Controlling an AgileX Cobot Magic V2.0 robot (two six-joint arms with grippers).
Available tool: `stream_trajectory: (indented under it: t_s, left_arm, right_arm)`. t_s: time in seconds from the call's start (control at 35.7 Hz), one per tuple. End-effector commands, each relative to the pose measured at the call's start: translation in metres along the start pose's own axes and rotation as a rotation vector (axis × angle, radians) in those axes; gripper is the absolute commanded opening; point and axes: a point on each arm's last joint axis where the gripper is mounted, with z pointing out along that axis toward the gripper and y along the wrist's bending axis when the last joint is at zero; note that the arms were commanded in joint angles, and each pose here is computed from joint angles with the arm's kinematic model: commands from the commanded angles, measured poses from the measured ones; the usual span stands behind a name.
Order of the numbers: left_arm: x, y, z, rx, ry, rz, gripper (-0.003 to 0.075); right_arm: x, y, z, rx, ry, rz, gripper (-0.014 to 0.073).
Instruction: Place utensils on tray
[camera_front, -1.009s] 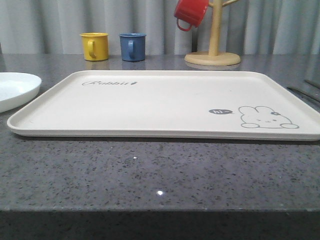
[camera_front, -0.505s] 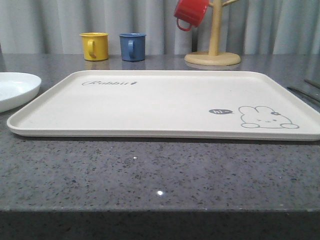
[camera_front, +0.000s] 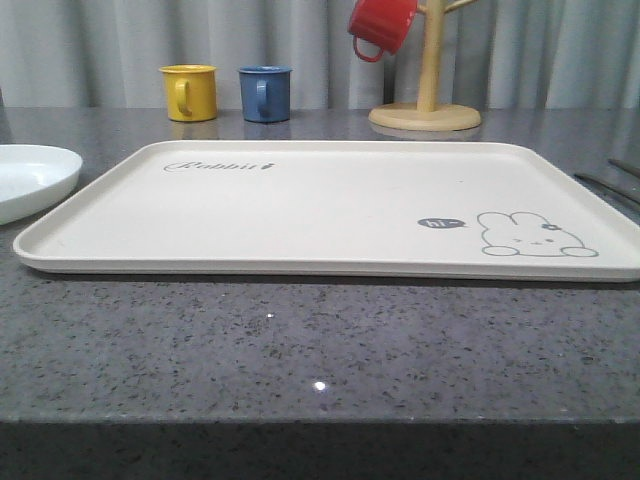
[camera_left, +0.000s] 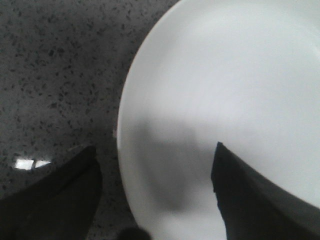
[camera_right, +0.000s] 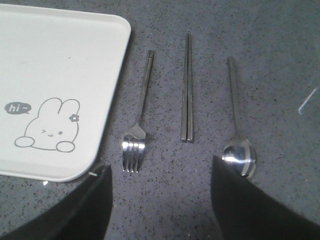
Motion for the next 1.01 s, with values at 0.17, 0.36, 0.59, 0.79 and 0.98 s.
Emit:
stream_trajectory:
  t_s: [0.17, 0.36, 0.59, 0.79, 0.98]
  left_arm:
    - [-0.014, -0.002, -0.007, 0.008, -0.092, -0.016, 0.0327]
    - [-0.014, -0.002, -0.008, 0.008, -0.094, -0.015, 0.0132]
    - [-0.014, -0.002, -0.008, 0.008, -0.094, -0.015, -0.0020]
    - [-0.015, -0.004, -0.014, 0.006, -0.116, -0.008, -0.0020]
    - [-0.023, -0.016, -0.046, 0.025, -0.205, 0.013, -0.0020]
  right_arm:
    - [-0.012, -0.001, -0.002, 0.014, -0.074, -0.020, 0.0461]
    - [-0.012, -0.001, -0.002, 0.014, -0.074, -0.020, 0.0461]
    - [-0.012, -0.001, -0.002, 0.014, -0.074, -0.020, 0.0461]
    - [-0.012, -0.001, -0.002, 0.014, -0.074, -0.020, 0.0461]
    - [-0.012, -0.001, -0.002, 0.014, -0.074, -0.020, 0.0461]
